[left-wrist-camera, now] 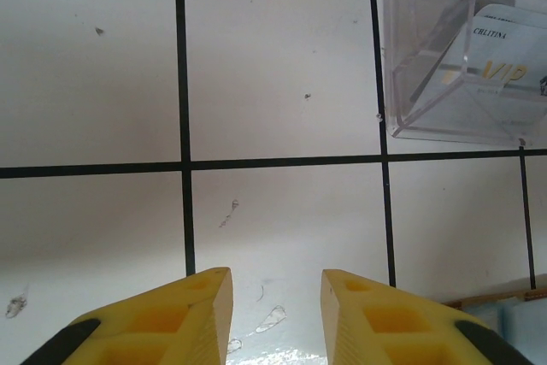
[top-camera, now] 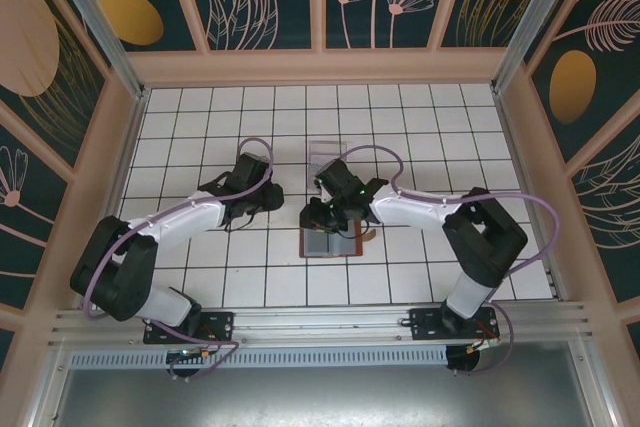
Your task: Take the credit cards out of the card holder
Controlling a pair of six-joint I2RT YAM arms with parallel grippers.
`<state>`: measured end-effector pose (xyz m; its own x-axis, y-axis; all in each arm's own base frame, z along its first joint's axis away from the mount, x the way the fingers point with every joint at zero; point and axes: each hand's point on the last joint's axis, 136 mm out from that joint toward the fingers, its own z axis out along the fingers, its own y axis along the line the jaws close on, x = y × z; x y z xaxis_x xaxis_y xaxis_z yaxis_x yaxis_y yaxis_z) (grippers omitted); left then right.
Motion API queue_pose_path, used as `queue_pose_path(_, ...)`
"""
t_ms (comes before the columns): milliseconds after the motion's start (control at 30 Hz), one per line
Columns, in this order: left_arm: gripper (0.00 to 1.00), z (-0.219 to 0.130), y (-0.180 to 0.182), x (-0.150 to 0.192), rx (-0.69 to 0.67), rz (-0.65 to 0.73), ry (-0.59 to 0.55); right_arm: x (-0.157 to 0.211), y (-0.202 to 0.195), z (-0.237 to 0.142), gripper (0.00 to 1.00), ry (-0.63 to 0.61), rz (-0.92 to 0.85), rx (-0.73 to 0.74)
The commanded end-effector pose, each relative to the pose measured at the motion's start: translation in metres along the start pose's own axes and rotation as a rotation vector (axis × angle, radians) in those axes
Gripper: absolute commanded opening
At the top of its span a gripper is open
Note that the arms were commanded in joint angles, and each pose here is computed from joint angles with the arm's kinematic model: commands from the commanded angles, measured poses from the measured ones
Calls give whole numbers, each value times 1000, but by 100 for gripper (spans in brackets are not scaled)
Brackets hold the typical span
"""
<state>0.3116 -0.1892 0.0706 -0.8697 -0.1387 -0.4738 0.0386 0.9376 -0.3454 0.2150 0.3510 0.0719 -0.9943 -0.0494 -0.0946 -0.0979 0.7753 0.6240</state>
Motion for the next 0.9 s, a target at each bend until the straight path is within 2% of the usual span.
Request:
queue_pose_path(0,34,-4,4,-1,-14,31,-2,2,-2,10,31,2,33,19)
queue_pose_path(433,34,-4,0,1,5,25,5,13,-12,33,32,52,35,62)
queue_pose_path(867,35,-2,-2,0,12,24,13,22,-49,27,35,56,45,271)
